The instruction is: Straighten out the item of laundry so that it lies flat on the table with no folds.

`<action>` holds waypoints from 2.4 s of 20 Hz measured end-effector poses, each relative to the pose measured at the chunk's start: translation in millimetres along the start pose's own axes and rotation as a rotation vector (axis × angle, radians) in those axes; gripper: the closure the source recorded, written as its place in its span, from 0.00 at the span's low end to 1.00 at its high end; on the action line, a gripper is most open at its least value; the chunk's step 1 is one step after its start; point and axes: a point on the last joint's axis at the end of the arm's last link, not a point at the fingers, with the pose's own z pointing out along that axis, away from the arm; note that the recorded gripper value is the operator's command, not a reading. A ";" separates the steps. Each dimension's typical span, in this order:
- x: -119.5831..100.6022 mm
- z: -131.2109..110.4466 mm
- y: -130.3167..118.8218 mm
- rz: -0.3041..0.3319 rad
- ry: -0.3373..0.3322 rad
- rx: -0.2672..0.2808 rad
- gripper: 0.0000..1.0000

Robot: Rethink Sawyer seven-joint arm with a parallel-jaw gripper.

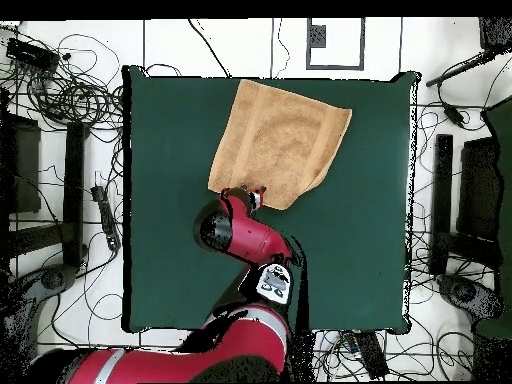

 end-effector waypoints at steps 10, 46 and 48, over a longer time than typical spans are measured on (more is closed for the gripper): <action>2.4 -34.9 -32.0 0.028 0.002 -0.016 0.00; 20.8 -15.5 -86.4 0.100 0.075 -0.094 0.00; 28.2 -10.2 -83.6 0.094 0.090 -0.097 0.00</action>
